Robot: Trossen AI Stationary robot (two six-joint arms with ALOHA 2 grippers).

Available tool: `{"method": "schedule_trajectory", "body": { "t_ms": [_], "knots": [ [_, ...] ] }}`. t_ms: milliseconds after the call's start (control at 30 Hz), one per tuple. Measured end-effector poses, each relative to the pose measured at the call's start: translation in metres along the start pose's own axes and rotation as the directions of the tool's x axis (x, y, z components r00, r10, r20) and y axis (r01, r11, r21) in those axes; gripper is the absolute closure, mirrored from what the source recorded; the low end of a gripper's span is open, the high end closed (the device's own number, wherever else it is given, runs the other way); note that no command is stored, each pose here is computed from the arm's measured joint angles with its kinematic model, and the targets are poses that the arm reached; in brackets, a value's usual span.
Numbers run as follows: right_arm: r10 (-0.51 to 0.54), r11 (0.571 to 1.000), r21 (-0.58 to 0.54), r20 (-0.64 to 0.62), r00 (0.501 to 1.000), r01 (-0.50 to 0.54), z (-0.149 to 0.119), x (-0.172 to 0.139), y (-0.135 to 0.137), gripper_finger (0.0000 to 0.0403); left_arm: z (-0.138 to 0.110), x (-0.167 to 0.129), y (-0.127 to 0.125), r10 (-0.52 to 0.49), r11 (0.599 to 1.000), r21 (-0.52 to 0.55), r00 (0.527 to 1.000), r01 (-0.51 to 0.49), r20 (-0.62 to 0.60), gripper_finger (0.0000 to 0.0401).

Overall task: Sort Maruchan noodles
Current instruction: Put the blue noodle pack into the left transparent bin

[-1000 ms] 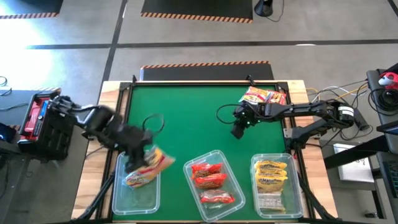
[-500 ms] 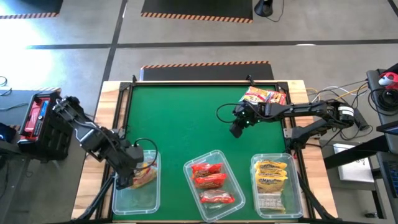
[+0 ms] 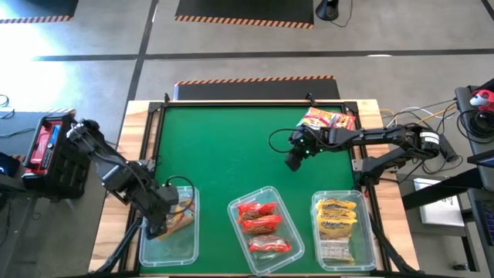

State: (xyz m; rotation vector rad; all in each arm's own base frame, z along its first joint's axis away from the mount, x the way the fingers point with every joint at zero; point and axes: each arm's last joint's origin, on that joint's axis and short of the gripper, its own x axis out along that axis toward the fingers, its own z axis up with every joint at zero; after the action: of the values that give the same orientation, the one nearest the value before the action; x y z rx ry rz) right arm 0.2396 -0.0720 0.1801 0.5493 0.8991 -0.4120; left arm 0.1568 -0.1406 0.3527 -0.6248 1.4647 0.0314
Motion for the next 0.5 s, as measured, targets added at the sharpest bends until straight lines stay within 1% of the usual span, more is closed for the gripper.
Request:
{"method": "schedule_trajectory", "body": {
  "t_ms": [167,400,500],
  "knots": [
    [-0.012,1.000,-0.006,0.006,1.000,0.012,0.000,0.000,0.000,0.0282,0.003,0.023,-0.001,-0.056,0.998,0.021,0.997,0.057,-0.058,0.0291],
    [-0.012,1.000,-0.008,0.006,1.000,0.012,0.000,0.000,0.000,0.0282,0.002,0.052,0.014,0.039,0.999,0.009,0.995,-0.038,-0.090,0.0291],
    [-0.012,1.000,-0.008,0.006,1.000,0.012,0.000,0.000,0.000,0.0282,0.003,0.068,0.019,0.037,0.999,0.009,0.995,-0.037,-0.091,0.0291]
  ]
}}
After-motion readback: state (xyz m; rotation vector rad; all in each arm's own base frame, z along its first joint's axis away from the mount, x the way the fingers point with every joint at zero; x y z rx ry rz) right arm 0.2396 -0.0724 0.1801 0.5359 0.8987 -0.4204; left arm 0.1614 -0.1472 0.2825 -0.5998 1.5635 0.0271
